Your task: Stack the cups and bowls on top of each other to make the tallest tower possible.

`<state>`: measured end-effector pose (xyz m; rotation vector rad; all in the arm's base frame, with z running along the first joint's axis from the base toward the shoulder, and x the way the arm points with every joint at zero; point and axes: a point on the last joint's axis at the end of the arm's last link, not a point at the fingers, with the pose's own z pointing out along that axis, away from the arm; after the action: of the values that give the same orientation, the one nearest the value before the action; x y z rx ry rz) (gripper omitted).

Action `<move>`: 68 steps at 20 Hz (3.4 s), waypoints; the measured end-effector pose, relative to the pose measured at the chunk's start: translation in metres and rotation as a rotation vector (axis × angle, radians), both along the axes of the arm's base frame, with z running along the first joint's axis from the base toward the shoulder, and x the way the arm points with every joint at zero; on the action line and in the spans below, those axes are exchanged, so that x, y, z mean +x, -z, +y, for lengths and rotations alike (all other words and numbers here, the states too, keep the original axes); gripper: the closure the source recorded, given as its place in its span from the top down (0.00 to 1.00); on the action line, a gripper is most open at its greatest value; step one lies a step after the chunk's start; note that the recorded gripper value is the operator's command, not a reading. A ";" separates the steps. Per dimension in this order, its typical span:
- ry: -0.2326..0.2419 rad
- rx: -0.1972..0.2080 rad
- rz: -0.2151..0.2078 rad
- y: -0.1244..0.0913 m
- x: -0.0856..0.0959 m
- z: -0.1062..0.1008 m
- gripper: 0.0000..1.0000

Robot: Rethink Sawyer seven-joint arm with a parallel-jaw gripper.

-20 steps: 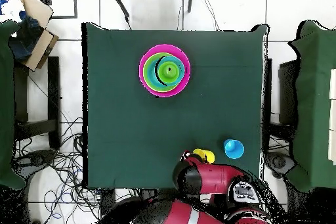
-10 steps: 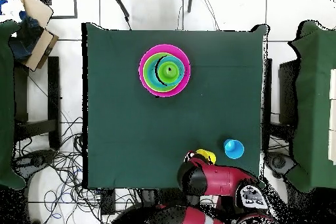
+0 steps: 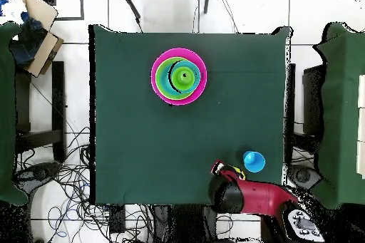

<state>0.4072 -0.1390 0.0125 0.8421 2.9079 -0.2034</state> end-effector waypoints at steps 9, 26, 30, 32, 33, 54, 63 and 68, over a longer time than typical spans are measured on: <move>0.001 0.059 -0.036 0.007 0.004 -0.012 1.00; -0.055 0.121 -0.071 0.010 0.026 0.021 0.00; -0.069 0.117 -0.053 0.006 0.026 0.027 0.00; -0.090 0.106 -0.031 0.000 0.028 0.035 0.00; -0.096 0.103 -0.024 -0.003 0.029 0.037 0.00; -0.037 0.088 -0.047 -0.032 0.038 0.005 1.00; 0.135 0.101 -0.107 -0.074 0.044 -0.090 1.00; 0.122 0.077 -0.082 -0.093 0.055 -0.094 1.00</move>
<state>0.4621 -0.2328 0.1055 1.0153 2.8063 -0.0651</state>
